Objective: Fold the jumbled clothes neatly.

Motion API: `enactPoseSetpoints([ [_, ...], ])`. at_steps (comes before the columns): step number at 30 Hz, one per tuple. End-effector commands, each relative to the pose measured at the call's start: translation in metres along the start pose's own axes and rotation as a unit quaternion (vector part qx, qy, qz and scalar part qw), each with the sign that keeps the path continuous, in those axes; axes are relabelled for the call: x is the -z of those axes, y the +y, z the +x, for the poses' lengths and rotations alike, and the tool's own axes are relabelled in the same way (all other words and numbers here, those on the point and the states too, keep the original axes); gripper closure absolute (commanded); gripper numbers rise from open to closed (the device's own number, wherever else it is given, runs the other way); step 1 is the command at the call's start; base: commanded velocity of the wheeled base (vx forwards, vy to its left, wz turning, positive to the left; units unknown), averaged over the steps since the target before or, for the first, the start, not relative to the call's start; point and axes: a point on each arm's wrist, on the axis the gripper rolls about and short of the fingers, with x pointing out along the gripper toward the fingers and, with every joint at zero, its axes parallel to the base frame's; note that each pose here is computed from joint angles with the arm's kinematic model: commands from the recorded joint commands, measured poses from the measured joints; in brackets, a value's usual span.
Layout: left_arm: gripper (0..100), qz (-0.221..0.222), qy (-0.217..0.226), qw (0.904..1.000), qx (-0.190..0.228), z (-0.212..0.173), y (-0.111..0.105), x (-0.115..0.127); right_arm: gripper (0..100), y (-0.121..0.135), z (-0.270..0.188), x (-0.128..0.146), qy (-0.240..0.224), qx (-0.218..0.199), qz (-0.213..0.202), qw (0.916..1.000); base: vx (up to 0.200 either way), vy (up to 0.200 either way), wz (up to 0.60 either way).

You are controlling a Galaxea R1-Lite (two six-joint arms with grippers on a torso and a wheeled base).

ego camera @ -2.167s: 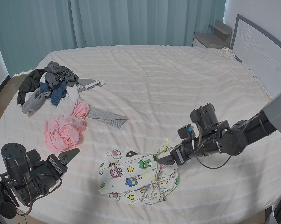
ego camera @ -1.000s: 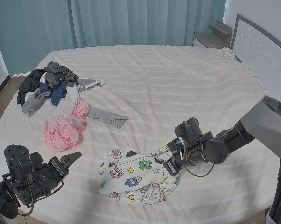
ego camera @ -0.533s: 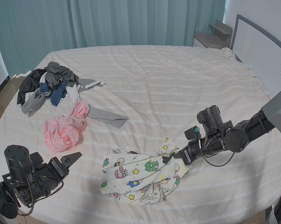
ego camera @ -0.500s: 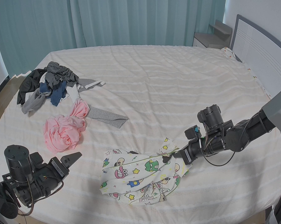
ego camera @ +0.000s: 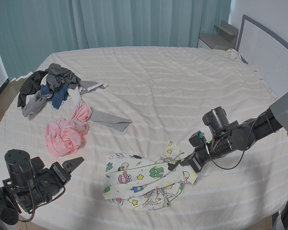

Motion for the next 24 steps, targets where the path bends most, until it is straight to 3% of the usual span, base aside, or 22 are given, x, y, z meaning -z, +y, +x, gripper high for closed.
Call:
enactPoseSetpoints([
  [1,0,0.000,0.002,1.0000,-0.002,0.000,0.001,0.001,100,-0.003,0.003,-0.005,0.004,-0.003,-0.009,1.0000,0.000,0.000,0.00],
  [10,0,0.001,0.004,1.0000,-0.003,0.000,0.001,0.002,100,-0.001,-0.005,-0.009,0.069,-0.030,-0.024,0.9969,0.000,0.000,0.00],
  [24,0,0.002,0.012,0.9998,-0.015,0.005,0.003,0.004,100,-0.010,0.023,-0.017,0.077,-0.035,-0.027,0.9960,0.000,0.000,0.00],
])
